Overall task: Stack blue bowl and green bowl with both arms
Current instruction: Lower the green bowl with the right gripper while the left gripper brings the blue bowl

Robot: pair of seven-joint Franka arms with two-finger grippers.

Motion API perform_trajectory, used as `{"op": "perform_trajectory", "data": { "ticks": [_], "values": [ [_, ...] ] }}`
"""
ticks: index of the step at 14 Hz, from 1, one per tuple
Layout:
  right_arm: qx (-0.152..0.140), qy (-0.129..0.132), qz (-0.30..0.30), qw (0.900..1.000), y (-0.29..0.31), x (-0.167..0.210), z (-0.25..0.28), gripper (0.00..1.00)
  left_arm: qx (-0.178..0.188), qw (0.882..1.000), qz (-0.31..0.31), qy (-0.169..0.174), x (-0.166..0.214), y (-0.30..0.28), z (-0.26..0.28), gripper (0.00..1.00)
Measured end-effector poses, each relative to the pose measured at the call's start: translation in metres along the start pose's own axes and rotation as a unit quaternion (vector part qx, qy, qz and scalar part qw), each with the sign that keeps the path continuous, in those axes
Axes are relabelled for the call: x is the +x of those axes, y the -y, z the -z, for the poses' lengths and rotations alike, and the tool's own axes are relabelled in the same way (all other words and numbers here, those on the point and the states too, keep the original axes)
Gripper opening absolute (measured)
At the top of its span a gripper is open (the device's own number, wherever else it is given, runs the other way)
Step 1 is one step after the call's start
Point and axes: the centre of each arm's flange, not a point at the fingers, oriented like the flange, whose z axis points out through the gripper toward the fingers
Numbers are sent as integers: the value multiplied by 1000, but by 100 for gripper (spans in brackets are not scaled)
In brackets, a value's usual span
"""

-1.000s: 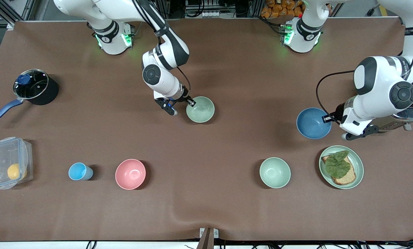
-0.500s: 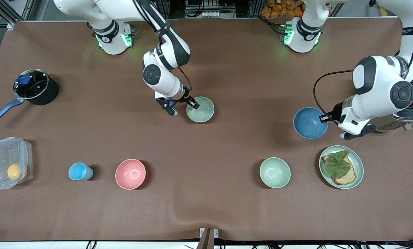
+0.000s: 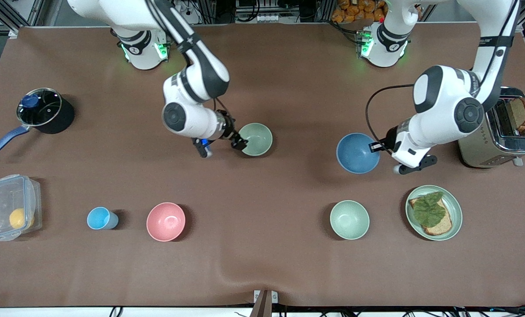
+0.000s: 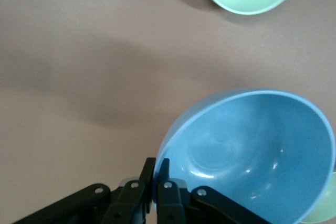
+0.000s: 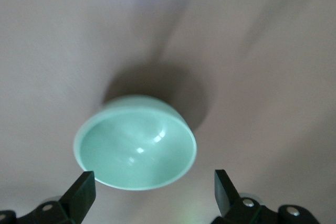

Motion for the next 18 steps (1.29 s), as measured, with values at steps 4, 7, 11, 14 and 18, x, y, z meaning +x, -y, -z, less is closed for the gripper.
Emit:
{"op": "perform_trajectory", "data": {
  "ticks": [4, 7, 11, 14, 18],
  "values": [
    [8, -9, -13, 1000, 5, 45, -16, 100, -3, 1000, 16, -1, -33, -71, -35, 5],
    [9, -23, -8, 1000, 7, 75, -49, 100, 8, 1000, 21, 13, -71, -123, -71, 5],
    [11, -12, -19, 1000, 6, 79, -75, 100, 14, 999, 41, 20, -100, -165, -103, 5],
    [32, -1, -23, 999, 9, 62, -87, 100, 12, 998, 54, 22, -117, -191, -110, 5],
    [33, 4, -35, 999, 7, 64, -101, 100, 6, 998, 55, 18, -140, -214, -130, 5]
  ]
}}
